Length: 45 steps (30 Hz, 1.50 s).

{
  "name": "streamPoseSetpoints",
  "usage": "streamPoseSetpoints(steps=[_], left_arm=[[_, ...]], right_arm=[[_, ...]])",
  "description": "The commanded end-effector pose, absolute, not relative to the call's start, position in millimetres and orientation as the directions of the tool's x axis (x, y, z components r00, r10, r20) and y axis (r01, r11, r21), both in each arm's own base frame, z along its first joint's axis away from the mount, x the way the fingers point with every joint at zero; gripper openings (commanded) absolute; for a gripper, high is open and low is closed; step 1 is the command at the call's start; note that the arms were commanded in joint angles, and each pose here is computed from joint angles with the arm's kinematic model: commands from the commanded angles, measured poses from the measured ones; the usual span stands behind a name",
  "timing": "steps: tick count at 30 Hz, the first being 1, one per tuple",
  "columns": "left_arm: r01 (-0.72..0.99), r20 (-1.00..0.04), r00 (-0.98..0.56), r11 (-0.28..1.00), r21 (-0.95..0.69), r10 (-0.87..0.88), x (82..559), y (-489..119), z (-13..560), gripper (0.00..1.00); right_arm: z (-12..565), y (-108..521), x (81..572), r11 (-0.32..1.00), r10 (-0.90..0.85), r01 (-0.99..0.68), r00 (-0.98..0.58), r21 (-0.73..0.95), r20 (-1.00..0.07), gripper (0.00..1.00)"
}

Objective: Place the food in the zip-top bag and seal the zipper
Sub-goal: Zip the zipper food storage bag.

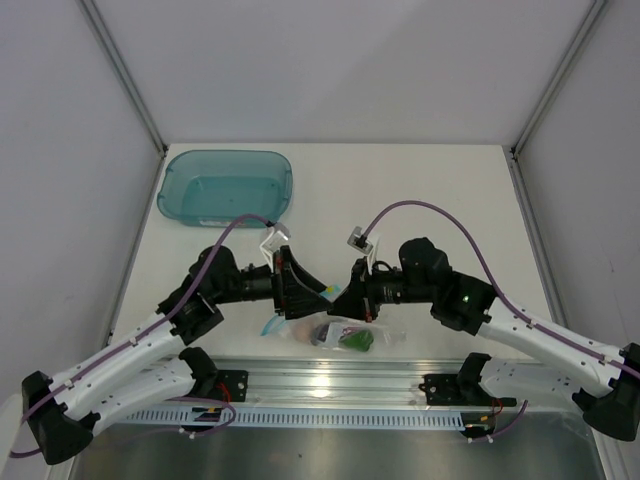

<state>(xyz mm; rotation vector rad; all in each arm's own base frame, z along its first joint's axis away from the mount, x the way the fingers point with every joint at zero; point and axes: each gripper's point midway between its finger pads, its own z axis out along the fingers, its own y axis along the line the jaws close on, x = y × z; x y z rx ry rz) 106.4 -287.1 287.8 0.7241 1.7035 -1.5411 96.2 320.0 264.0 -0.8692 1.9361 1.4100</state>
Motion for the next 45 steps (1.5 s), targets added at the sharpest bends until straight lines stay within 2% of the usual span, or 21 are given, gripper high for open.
streamPoseSetpoints(steps=[1,8,14,17,21,24,26,31,35,36,39,40,42,45], left_arm=[[0.819,-0.820,-0.566,0.060,-0.571,-0.082,99,-288,299,0.57],[0.816,-0.816,-0.571,0.053,-0.576,-0.090,101,-290,298,0.55],[0.803,-0.807,-0.584,0.084,-0.590,-0.085,104,-289,294,0.39],[0.802,-0.807,-0.586,0.092,-0.590,-0.069,104,-289,291,0.36],[0.800,-0.806,-0.588,0.101,-0.592,-0.070,106,-289,292,0.16],[0.789,-0.797,-0.601,0.114,-0.603,-0.057,108,-291,289,0.04],[0.786,-0.795,-0.604,0.119,-0.606,-0.055,109,-291,289,0.01],[0.794,-0.803,-0.593,0.127,-0.595,-0.059,109,-289,293,0.01],[0.794,-0.807,-0.588,0.145,-0.590,-0.060,111,-286,295,0.01],[0.793,-0.805,-0.589,0.144,-0.592,-0.061,111,-286,295,0.05],[0.788,-0.803,-0.591,0.156,-0.595,-0.079,114,-285,296,0.38],[0.787,-0.803,-0.590,0.159,-0.596,-0.087,114,-284,298,0.45],[0.783,-0.801,-0.590,0.172,-0.598,-0.100,117,-284,298,0.56],[0.782,-0.799,-0.592,0.163,-0.601,-0.107,117,-284,299,0.58]], right_arm=[[288,326,94,0.197,-0.121,-0.806,-0.585,0.558,-0.802,0.00],[282,328,93,0.202,-0.127,-0.803,-0.589,0.561,-0.798,0.00],[285,330,95,0.198,-0.105,-0.803,-0.587,0.562,-0.803,0.00],[289,332,95,0.187,-0.092,-0.804,-0.587,0.565,-0.804,0.00],[288,334,96,0.188,-0.098,-0.802,-0.589,0.567,-0.802,0.00],[285,334,99,0.207,-0.093,-0.796,-0.595,0.569,-0.798,0.00],[285,334,101,0.217,-0.079,-0.792,-0.597,0.571,-0.798,0.00],[278,330,111,0.276,-0.042,-0.778,-0.596,0.564,-0.802,0.00],[278,332,107,0.246,-0.044,-0.784,-0.597,0.570,-0.801,0.00],[277,333,107,0.245,-0.048,-0.783,-0.598,0.571,-0.800,0.00],[277,333,102,0.227,-0.063,-0.792,-0.593,0.567,-0.803,0.00],[278,333,100,0.222,-0.067,-0.795,-0.591,0.565,-0.804,0.00],[279,333,97,0.209,-0.074,-0.798,-0.589,0.565,-0.805,0.00],[278,333,95,0.207,-0.077,-0.797,-0.592,0.568,-0.802,0.00]])
